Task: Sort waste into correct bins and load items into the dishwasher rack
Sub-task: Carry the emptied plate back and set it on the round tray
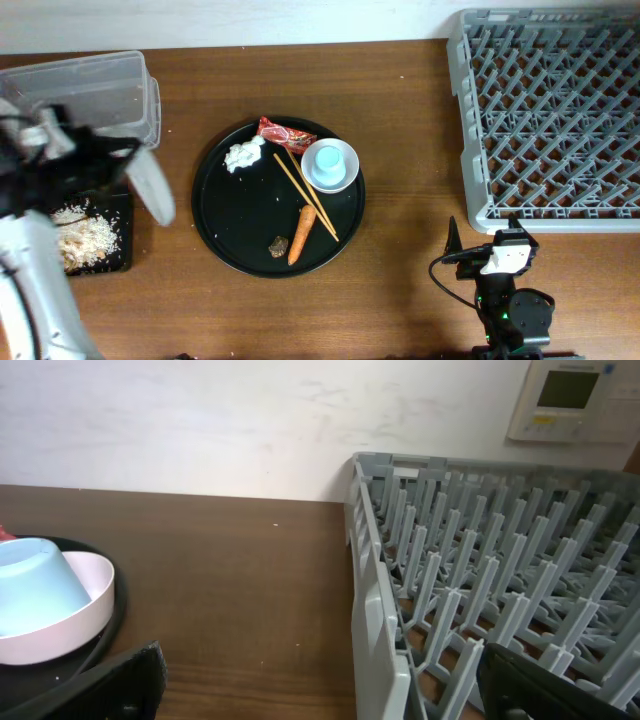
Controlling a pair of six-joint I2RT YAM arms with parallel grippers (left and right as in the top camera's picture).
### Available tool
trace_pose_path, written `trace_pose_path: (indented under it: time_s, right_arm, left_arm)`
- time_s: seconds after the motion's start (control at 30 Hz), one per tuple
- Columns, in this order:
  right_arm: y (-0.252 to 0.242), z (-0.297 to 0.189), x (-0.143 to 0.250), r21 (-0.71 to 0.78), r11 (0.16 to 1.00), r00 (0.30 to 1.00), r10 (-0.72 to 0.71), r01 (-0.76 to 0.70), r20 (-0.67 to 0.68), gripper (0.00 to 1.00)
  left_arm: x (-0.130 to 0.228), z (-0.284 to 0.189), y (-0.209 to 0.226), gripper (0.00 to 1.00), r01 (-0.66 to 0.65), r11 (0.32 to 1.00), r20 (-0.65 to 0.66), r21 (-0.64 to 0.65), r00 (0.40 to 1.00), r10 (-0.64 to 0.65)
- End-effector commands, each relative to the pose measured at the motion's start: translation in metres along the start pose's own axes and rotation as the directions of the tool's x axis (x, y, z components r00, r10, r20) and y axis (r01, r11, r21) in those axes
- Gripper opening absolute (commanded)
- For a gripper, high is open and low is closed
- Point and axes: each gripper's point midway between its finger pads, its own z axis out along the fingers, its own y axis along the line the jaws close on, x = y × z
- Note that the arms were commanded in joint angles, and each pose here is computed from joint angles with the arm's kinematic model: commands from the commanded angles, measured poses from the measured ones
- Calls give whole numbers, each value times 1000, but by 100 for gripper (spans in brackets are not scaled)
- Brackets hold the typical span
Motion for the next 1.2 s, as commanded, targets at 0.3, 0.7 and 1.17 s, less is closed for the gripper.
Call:
trace_pose_path:
  time_s: [0.3,0.7,1.17]
  right_arm:
    - [0,0,3,2,1000,1000,7,-7,-5,98]
    - [0,0,3,2,1000,1000,7,-7,-5,98]
    - [0,0,3,2,1000,1000,7,-7,-5,98]
  left_arm:
    - [106,106,-8,0,-554,706,-264,-441,832,487]
    - [181,195,48,0,-699,532,-538,-478,712,451]
    - [185,212,79,22,-709,482,-588,-515,701,403]
